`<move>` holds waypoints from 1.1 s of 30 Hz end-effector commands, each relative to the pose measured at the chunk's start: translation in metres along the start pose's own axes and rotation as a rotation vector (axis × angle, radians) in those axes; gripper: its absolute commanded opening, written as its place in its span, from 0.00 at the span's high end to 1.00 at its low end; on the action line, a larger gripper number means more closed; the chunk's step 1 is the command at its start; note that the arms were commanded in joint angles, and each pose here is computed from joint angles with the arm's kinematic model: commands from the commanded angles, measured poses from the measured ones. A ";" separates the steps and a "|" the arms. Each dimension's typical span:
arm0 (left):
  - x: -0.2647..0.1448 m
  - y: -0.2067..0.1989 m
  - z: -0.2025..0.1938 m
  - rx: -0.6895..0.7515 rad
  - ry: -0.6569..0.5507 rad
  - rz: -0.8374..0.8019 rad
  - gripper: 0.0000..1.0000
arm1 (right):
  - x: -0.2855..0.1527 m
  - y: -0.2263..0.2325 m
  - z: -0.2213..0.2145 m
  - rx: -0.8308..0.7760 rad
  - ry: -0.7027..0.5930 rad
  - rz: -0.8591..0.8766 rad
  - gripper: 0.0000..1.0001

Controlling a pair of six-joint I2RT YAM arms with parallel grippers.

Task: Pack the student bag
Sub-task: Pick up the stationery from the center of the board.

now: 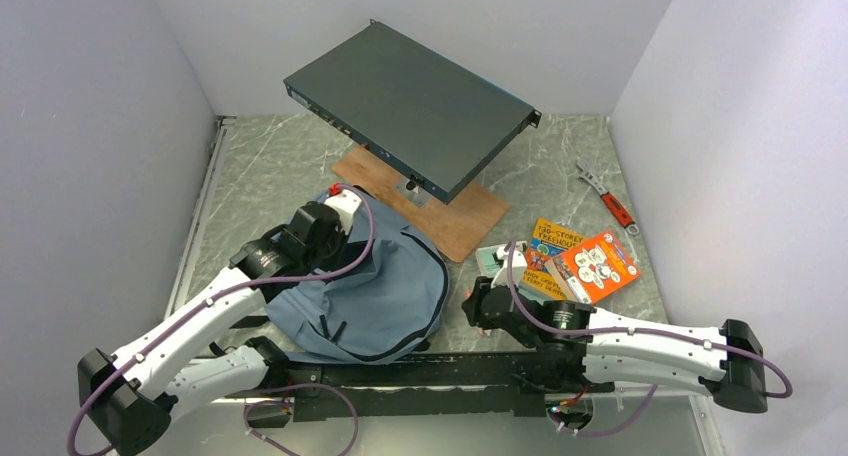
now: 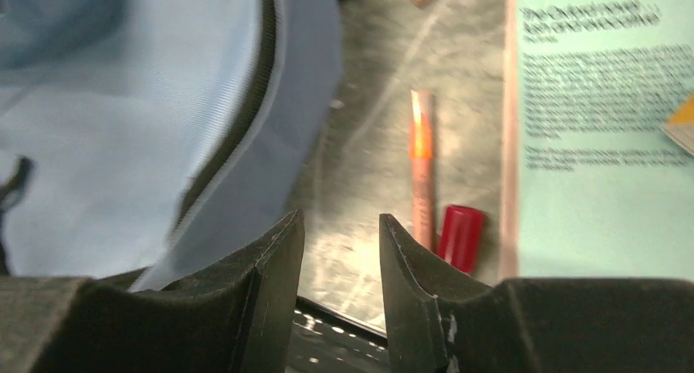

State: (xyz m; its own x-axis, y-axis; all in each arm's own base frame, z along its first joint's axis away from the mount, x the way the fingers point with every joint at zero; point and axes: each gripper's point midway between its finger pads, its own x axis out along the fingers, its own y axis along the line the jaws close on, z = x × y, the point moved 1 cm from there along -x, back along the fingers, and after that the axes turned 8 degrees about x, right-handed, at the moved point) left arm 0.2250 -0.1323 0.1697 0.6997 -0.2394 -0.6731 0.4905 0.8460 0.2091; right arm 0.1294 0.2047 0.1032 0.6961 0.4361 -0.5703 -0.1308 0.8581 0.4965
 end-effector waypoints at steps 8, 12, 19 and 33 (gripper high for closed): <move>0.000 0.002 0.014 -0.020 -0.068 -0.005 1.00 | 0.005 -0.041 -0.017 -0.038 0.115 -0.313 0.64; -0.001 0.001 0.016 -0.018 -0.068 -0.013 1.00 | 0.003 -0.047 -0.017 -0.057 0.131 -0.351 0.65; 0.000 0.000 0.016 -0.018 -0.063 -0.015 1.00 | 0.007 -0.057 -0.021 -0.039 0.139 -0.384 0.65; 0.002 -0.001 0.016 -0.022 -0.058 -0.027 1.00 | 0.026 -0.064 -0.035 -0.082 0.176 -0.432 0.64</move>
State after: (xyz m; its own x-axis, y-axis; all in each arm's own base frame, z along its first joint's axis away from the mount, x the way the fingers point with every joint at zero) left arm 0.2252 -0.1355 0.1667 0.6836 -0.2631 -0.6808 0.5054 0.8436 0.1814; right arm 0.1267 0.1646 0.0353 0.5645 0.0608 -0.8232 0.0900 0.9868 0.1346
